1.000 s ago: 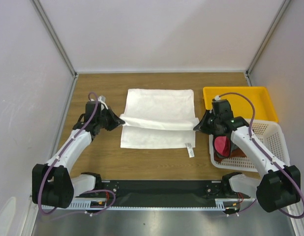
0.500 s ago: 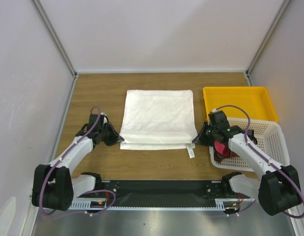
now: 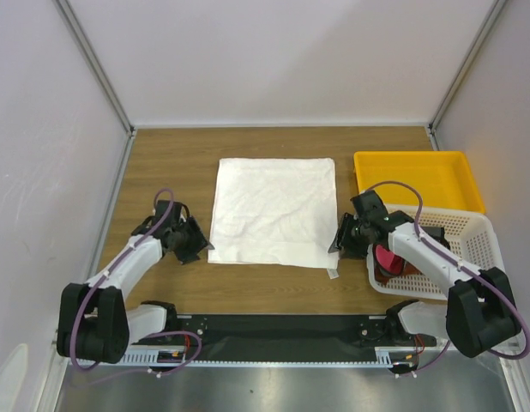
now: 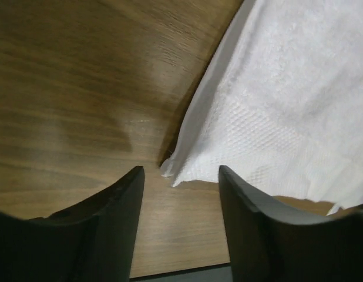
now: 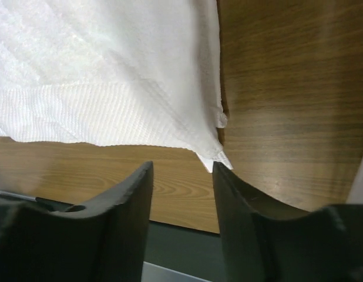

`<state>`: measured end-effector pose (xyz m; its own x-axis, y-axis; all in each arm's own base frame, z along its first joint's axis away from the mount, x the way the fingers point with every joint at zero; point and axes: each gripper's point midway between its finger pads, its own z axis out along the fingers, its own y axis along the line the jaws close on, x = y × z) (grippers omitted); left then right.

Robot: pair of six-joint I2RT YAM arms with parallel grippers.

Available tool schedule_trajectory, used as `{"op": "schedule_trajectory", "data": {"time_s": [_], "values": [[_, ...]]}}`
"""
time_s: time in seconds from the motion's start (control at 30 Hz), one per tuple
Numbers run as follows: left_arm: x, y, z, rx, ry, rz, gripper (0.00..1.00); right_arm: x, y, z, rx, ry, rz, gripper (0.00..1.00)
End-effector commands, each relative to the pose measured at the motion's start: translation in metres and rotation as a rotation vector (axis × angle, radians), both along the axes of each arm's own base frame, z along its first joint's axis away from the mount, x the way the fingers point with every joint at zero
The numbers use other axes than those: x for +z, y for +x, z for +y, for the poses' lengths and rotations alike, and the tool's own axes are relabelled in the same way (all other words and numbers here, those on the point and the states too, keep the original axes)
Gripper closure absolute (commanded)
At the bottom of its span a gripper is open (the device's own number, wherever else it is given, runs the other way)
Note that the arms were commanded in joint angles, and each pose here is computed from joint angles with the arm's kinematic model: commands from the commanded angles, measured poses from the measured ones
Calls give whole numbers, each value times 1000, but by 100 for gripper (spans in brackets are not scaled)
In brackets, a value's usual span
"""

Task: Fold and stack the towels
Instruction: Fold the towel

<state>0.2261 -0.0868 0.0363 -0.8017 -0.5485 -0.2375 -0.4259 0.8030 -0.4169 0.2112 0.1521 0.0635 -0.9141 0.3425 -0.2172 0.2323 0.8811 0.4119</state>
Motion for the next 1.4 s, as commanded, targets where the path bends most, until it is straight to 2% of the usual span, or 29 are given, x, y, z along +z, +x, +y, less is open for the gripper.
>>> {"op": "schedule_trajectory", "data": {"time_s": [0.0, 0.03, 0.07, 0.13, 0.17, 0.33, 0.43, 0.53, 0.57, 0.6, 0.67, 0.7, 0.8, 0.83, 1.03, 1.2, 1.37], "values": [[34, 17, 13, 27, 59, -78, 38, 29, 17, -1, 22, -59, -62, 48], [45, 22, 16, 20, 75, -113, 32, 34, 19, 0, 35, -63, -67, 41], [63, 30, 17, 24, 85, -142, 25, 38, 19, 0, 44, -73, -63, 38], [85, 42, 19, 13, 104, -204, 20, 58, 33, 6, 76, -69, -108, 33], [107, 56, 16, -1, 98, -272, 20, 64, 37, 8, 81, -68, -122, 32], [157, 105, -4, -87, 115, -478, 19, 85, 84, 27, 118, -45, -251, 32], [177, 136, -28, -128, 97, -569, 19, 85, 121, 36, 111, -68, -312, 34], [178, 165, -51, -147, 57, -626, 20, 75, 160, 39, 77, -103, -362, 36], [177, 174, -54, -140, 51, -629, 20, 83, 179, 39, 54, -93, -411, 36], [161, 185, -54, -125, 65, -594, 20, 70, 190, 38, 45, -102, -394, 36], [157, 205, -55, -109, 82, -597, 21, 74, 215, 32, 0, -112, -440, 37], [137, 215, -55, -110, 105, -562, 21, 63, 225, 25, -20, -127, -430, 39], [129, 240, -60, -103, 102, -594, 27, 60, 249, 12, -49, -151, -468, 43], [115, 249, -63, -104, 100, -583, 33, 49, 255, 10, -51, -156, -455, 45], [83, 281, -74, -73, 68, -555, 51, 19, 279, 2, -68, -137, -426, 61], [50, 297, -65, -31, 84, -482, 55, 0, 282, 11, -47, -107, -387, 64], [29, 309, -38, 26, 92, -408, 59, -12, 284, 15, -54, -103, -364, 64]]}}
